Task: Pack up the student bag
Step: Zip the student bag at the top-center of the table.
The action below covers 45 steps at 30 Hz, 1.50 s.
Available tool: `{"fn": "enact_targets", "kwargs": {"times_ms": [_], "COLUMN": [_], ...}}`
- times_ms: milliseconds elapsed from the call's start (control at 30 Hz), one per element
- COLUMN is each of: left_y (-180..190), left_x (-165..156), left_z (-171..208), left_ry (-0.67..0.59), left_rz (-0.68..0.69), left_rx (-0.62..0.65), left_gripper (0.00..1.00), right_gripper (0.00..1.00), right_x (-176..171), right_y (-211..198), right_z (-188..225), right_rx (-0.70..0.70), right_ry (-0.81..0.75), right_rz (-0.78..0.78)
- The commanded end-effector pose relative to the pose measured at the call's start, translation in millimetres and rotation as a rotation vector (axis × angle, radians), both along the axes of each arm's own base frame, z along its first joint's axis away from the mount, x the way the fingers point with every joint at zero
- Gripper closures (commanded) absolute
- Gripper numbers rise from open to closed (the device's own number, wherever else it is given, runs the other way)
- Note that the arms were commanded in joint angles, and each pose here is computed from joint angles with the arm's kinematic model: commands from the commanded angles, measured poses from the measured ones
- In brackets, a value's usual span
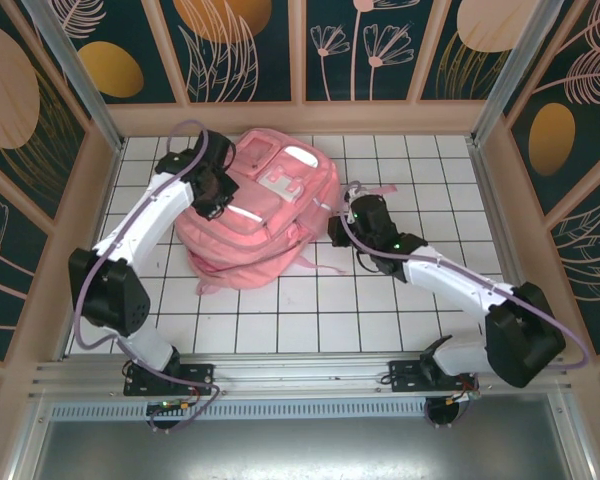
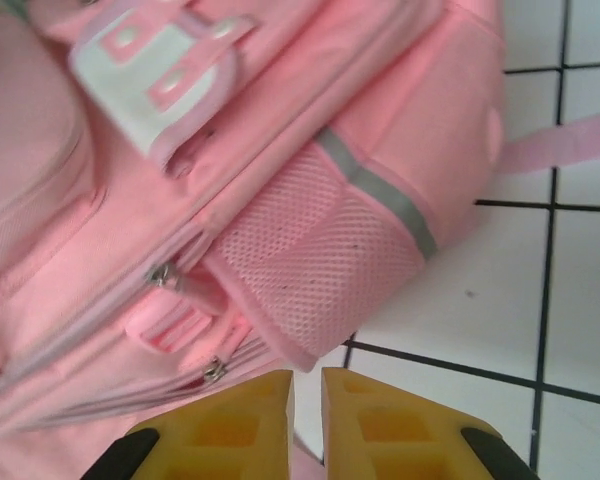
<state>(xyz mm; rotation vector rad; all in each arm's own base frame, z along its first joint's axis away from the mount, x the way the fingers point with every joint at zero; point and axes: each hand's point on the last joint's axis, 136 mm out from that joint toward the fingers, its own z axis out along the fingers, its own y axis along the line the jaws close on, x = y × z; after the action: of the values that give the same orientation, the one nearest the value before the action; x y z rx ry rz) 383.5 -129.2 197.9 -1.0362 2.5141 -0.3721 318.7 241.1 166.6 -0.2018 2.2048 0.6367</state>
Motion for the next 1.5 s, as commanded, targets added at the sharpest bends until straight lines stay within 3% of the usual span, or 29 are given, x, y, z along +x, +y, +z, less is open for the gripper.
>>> {"fn": "enact_targets", "kwargs": {"times_ms": [0,133,233,433,633,733,833,933,1167,1467], "left_y": [-16,-31,-33,-35,-40,-42,-43,-46,-52,-57], "left_x": [31,38,41,41,42,41,40,38,35,33], "left_z": [71,88,101,120,125,125,128,129,129,130], "left_ry": [-0.256,-0.32,-0.361,-0.409,-0.422,-0.423,-0.433,-0.444,-0.454,-0.456], "left_rz": [-0.063,-0.109,-0.119,-0.132,-0.147,-0.157,-0.164,-0.174,-0.196,-0.218], "left_rx": [-0.094,-0.163,-0.176,-0.198,-0.23,-0.235,-0.244,-0.27,-0.304,-0.332], "left_gripper": [1.0,1.0,1.0,1.0,1.0,1.0,1.0,1.0,1.0,1.0], "right_gripper": [0.86,0.89,0.92,0.9,0.84,0.8,0.68,0.63,0.62,0.62], "right_x": [-17,-53,-50,-24,-31,-32,-31,-34,-36,-20], "right_y": [24,42,46,56,70,64,56,59,70,77], "right_z": [18,34,30,0,-30,-32,-22,-23,-34,-54], "right_rx": [0.064,0.047,0.015,-0.062,-0.074,-0.005,0.124,0.151,0.309,0.321], "right_ry": [-0.176,-0.476,-0.522,-0.441,-0.39,-0.392,-0.387,-0.385,-0.24,-0.164], "right_rz": [0.201,0.363,0.37,0.322,0.441,0.487,0.522,0.572,0.668,0.629]}}
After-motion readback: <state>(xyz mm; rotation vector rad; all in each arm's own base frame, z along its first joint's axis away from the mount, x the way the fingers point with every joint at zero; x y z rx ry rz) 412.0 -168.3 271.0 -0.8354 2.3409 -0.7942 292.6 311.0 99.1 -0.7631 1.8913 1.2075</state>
